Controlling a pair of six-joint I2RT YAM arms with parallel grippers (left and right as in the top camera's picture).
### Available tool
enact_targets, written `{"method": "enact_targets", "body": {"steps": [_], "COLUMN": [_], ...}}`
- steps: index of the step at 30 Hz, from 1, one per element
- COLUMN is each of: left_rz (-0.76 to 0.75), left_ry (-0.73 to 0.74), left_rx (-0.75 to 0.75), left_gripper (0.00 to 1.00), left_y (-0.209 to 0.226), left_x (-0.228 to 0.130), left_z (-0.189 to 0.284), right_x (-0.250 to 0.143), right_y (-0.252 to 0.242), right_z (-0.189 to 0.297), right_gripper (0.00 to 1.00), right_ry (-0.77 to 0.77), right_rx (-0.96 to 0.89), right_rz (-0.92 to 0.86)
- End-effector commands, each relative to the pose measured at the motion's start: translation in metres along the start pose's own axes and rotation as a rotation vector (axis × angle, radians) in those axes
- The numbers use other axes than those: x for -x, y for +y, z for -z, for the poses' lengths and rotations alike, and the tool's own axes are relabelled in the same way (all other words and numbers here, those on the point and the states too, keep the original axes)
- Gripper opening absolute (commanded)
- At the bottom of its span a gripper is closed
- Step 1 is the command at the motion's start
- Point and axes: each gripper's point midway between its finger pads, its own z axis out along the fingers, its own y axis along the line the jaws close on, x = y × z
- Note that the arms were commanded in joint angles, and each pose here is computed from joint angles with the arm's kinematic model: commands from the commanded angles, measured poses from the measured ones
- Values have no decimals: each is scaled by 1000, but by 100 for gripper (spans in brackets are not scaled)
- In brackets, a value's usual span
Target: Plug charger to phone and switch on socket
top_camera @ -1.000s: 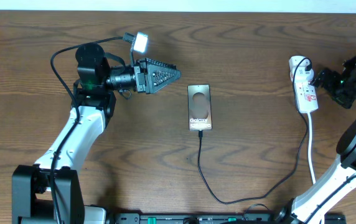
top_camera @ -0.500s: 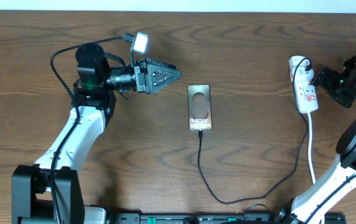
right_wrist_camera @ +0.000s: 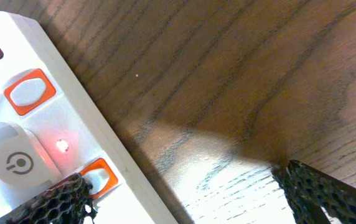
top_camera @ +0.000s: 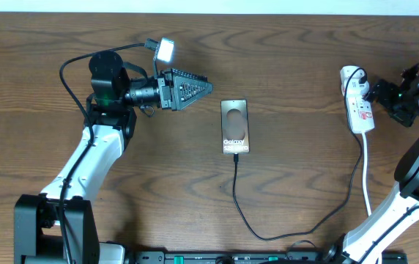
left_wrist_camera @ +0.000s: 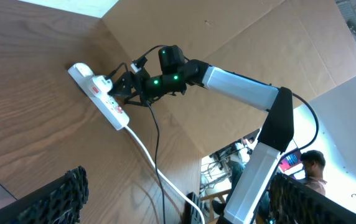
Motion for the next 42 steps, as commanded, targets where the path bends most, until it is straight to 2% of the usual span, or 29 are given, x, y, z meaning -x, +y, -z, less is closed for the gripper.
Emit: {"method": "enact_targets", "body": {"steps": [1, 3, 6, 16, 42], "left_rz": [-60, -60, -60, -60, -60], "left_ry": [-2, -3, -2, -2, -2], "left_rx": [-12, -11, -12, -12, -12], "left_gripper": [94, 93, 93, 93, 94], "left_y": [-11, -11, -11, -11, -11], "left_x": [6, 6, 6, 6, 6], "left_z": [0, 0, 0, 0, 0], "right_x": [-31, -27, -17, 11, 4], "right_y": [18, 16, 13, 14, 13], "right_z": [-24, -20, -1, 84, 85], "right_gripper": [98, 95, 99, 99, 99], "right_ry": [105, 98, 88, 0, 25], "right_rx": [28, 25, 21, 10, 3], "right_rz": [45, 39, 24, 19, 13]}}
